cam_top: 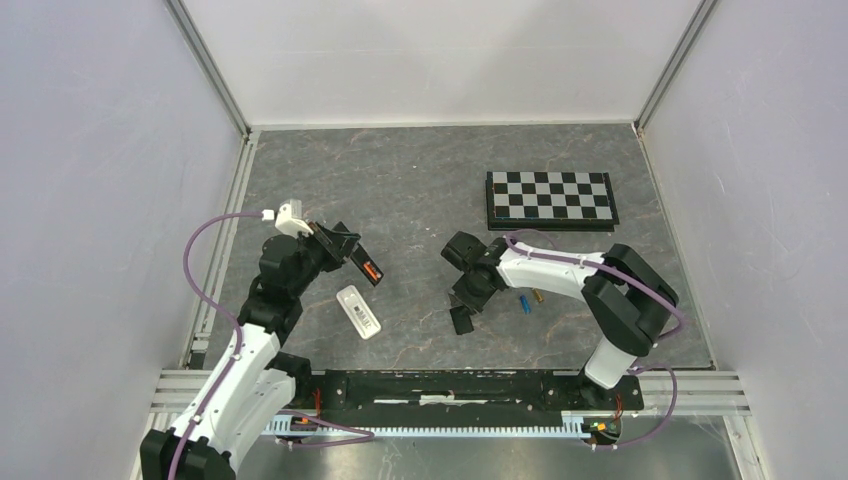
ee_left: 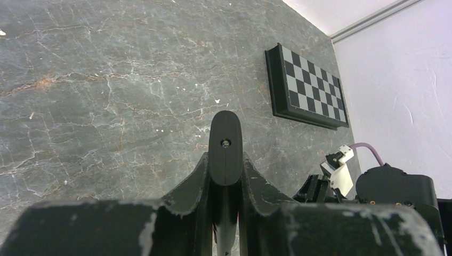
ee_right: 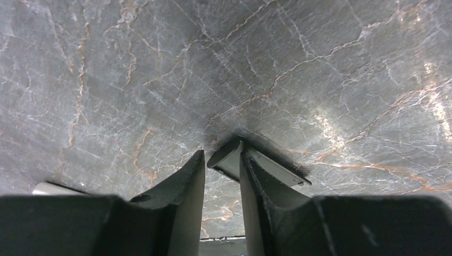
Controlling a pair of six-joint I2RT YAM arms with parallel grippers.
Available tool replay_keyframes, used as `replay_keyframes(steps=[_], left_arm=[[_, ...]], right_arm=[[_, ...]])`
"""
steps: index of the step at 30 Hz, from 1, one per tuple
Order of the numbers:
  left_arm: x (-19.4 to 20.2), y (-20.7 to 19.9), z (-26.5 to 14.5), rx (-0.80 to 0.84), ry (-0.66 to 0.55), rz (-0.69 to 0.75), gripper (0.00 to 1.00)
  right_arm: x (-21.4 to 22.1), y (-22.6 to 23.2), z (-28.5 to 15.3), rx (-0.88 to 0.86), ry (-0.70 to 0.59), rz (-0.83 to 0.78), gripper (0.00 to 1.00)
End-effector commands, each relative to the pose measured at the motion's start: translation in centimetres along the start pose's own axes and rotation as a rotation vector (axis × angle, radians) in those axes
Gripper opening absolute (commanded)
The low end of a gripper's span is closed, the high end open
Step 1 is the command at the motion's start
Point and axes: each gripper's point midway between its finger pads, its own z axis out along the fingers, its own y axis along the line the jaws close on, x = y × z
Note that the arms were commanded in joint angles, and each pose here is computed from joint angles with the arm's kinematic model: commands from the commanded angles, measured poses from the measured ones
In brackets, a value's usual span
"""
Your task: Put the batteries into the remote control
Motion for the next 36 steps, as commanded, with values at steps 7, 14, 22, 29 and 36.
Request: replay_keyframes(steps=[7,14,22,29,36], left_arm=[[-1.6,-0.4,-0.2,0.004,-0.055,0.047,0.02],[-1.7,-0.7,-0.1,0.014,-0.055,0.039,0.02],[-2.7,-3.4,0.1,0.099,-0.050,-0.051,0.02],[-4.0,-7.1,1.0,0.230,-0.020,-0.247,0.02],[-5.1,-11.5,2.5,0.395,0.080,-0.482,0.02]], right_arm=[[-0.7,-0.2,0.5,0.086,-0.034,0.021,0.21],[-1.4,1.2,0.0,0.018,-0.060,-0.029,0.10],[-3.1,7.7,-5.1,-0.364,-0.140,-0.121,0.00],[-3.3,14.2,-15.3,-0.919,-0.209,-0.254,0.00],[-2.4,16.8,-27.9,-1.413,-0.295,-0.362,0.00]])
